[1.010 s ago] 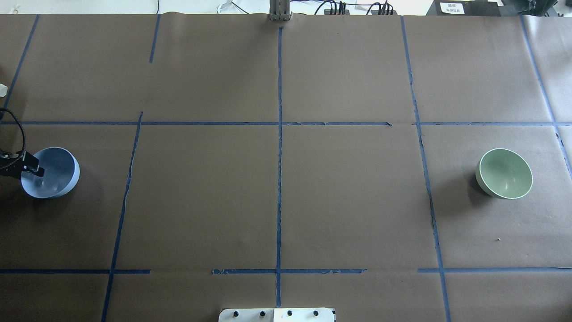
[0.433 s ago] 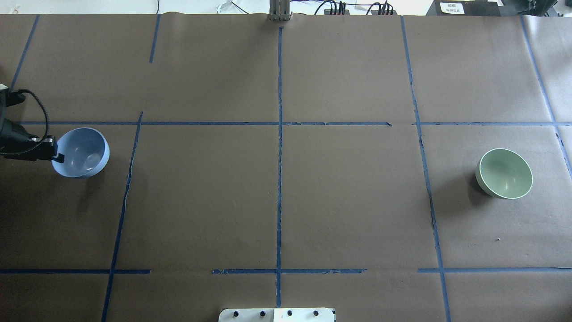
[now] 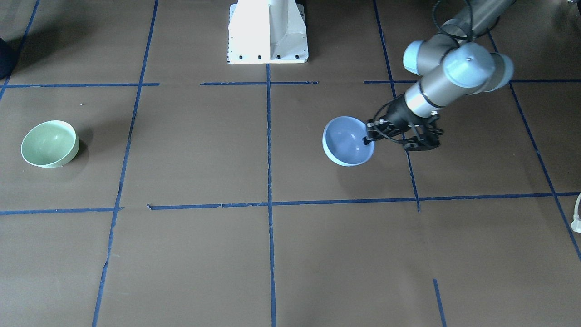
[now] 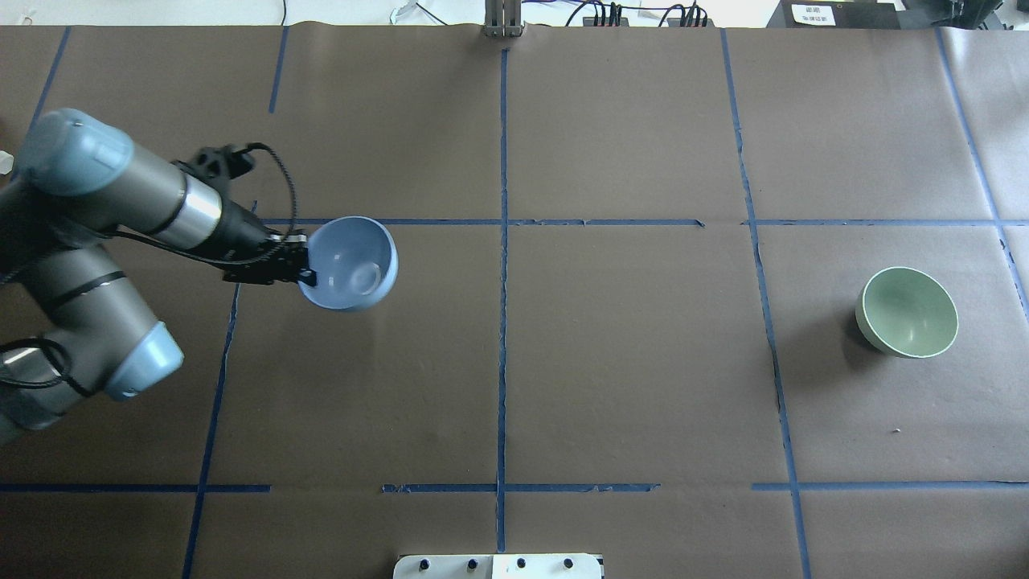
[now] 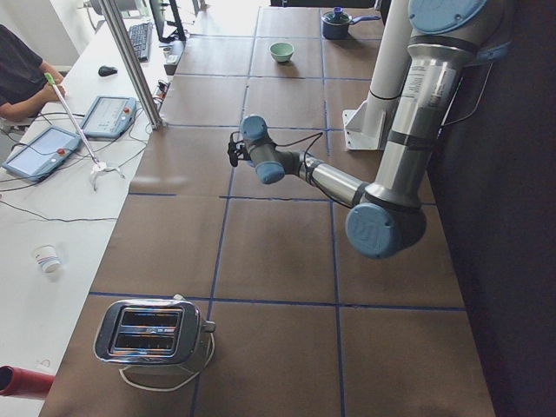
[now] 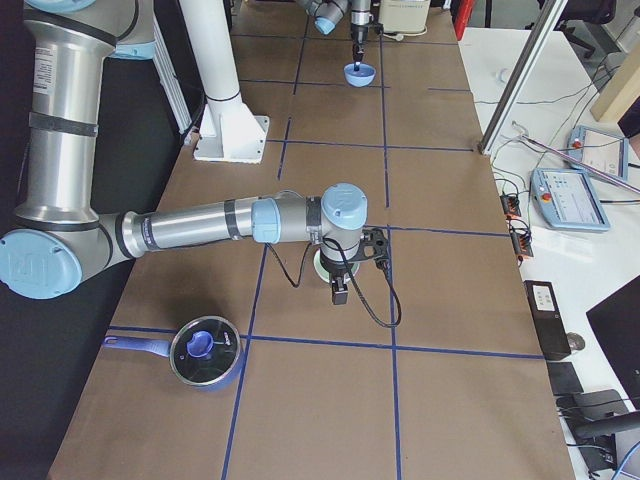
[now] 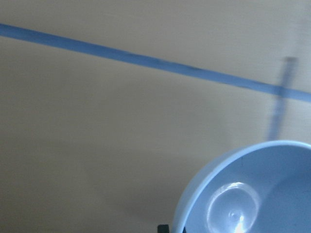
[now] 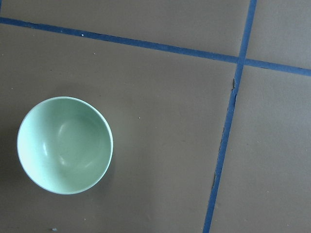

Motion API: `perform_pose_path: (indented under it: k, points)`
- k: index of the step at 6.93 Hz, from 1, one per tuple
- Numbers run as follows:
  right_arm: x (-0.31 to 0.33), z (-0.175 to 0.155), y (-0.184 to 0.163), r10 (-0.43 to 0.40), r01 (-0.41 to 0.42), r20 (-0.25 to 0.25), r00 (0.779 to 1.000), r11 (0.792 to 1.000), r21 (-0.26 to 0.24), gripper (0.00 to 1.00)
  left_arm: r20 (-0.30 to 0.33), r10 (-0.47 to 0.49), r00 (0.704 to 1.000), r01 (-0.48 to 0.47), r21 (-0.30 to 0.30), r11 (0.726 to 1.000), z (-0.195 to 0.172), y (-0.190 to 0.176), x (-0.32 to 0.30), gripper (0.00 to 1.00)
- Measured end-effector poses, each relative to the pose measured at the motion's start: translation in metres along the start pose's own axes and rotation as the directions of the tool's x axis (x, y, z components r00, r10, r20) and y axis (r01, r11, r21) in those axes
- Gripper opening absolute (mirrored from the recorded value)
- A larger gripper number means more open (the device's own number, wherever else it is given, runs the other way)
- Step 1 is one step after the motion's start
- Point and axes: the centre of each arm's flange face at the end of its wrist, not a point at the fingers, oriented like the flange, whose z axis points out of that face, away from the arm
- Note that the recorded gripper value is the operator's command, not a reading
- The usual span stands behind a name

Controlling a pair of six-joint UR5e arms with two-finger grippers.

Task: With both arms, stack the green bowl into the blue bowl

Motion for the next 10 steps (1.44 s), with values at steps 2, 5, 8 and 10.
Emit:
perform_pose_path:
  k: [2, 5, 8, 10]
  points:
    - [-0.001, 0.0, 0.0, -0.001, 0.001, 0.002, 1.0, 1.0, 0.0, 1.0, 0.066, -0.001, 0.998, -0.002, 0.046, 0.999, 0.044, 0.036, 0.106, 0.0]
    - [-0.002, -0.001, -0.002, -0.004, 0.004, 0.004, 1.0, 1.0, 0.003, 1.0, 0.127, -0.002, 0.992, -0.01, 0.089, 0.996, 0.08, 0.043, 0.139, 0.08]
    - [-0.005, -0.003, -0.003, -0.011, 0.011, 0.002, 1.0, 1.0, 0.007, 1.0, 0.139, -0.004, 0.99, -0.009, 0.093, 0.996, 0.085, 0.044, 0.136, 1.0]
    - [-0.013, 0.005, -0.006, -0.022, 0.022, 0.002, 1.0, 1.0, -0.011, 1.0, 0.114, -0.001, 0.993, -0.01, 0.097, 0.995, 0.068, 0.048, 0.137, 1.0]
